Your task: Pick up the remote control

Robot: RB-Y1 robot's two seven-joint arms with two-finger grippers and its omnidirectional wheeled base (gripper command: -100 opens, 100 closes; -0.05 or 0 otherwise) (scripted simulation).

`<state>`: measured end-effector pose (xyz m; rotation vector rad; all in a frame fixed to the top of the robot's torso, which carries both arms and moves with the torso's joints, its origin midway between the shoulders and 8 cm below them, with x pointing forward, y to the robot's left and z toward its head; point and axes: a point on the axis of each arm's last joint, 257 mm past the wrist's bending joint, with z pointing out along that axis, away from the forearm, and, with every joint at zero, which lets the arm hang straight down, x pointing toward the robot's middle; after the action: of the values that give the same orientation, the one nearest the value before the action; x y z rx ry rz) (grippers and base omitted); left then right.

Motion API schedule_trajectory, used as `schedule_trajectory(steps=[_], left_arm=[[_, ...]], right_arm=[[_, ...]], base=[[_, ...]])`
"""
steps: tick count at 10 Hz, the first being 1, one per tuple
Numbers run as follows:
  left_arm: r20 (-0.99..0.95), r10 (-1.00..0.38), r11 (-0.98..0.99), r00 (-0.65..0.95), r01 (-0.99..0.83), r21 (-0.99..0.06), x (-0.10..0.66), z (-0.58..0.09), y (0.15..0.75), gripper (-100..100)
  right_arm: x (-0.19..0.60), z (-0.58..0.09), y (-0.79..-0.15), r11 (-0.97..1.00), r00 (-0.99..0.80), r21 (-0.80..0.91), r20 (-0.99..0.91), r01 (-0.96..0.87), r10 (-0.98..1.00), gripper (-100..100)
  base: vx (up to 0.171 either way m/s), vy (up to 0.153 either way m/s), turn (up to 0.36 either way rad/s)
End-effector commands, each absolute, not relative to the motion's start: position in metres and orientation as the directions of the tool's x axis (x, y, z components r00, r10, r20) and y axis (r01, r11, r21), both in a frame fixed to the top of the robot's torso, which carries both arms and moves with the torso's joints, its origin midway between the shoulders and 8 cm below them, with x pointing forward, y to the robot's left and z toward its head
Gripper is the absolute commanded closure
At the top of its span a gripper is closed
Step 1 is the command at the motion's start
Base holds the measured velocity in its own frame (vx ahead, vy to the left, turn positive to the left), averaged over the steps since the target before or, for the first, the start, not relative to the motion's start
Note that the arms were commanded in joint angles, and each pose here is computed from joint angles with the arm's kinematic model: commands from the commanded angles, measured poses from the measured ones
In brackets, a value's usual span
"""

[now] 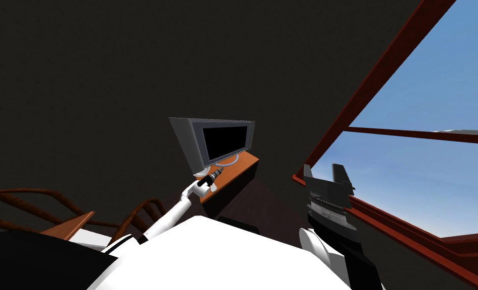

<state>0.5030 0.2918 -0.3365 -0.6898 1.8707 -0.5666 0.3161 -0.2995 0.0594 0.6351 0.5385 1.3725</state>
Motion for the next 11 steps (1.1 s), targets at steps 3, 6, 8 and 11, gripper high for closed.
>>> schedule_trajectory(steps=[3, 6, 8, 11], left_arm=[[-0.623, -0.674, 0.738, -0.397, -0.328, -0.589, 0.489, -0.382, 0.318, -100], [-0.596, -0.675, 0.738, -0.436, -0.397, -0.546, 0.476, -0.409, 0.334, -100], [-0.567, -0.679, 0.734, -0.466, -0.454, -0.505, 0.464, -0.430, 0.348, -100], [-0.502, -0.698, 0.714, -0.511, -0.557, -0.424, 0.436, -0.466, 0.375, -100]], right_arm=[[0.316, 0.059, -0.299, 0.082, 0.127, 0.692, 0.015, -0.717, 0.992, 0], [0.316, 0.059, -0.299, 0.082, 0.127, 0.692, 0.015, -0.717, 0.992, 0], [0.316, 0.059, -0.299, 0.082, 0.127, 0.692, 0.015, -0.717, 0.992, 0], [0.316, 0.059, -0.300, 0.082, 0.127, 0.692, 0.015, -0.717, 0.992, 0]], base=[[0.011, 0.029, -0.099], [0.016, 0.025, -0.070], [0.025, 0.023, -0.092], [0.027, 0.021, -0.078]])
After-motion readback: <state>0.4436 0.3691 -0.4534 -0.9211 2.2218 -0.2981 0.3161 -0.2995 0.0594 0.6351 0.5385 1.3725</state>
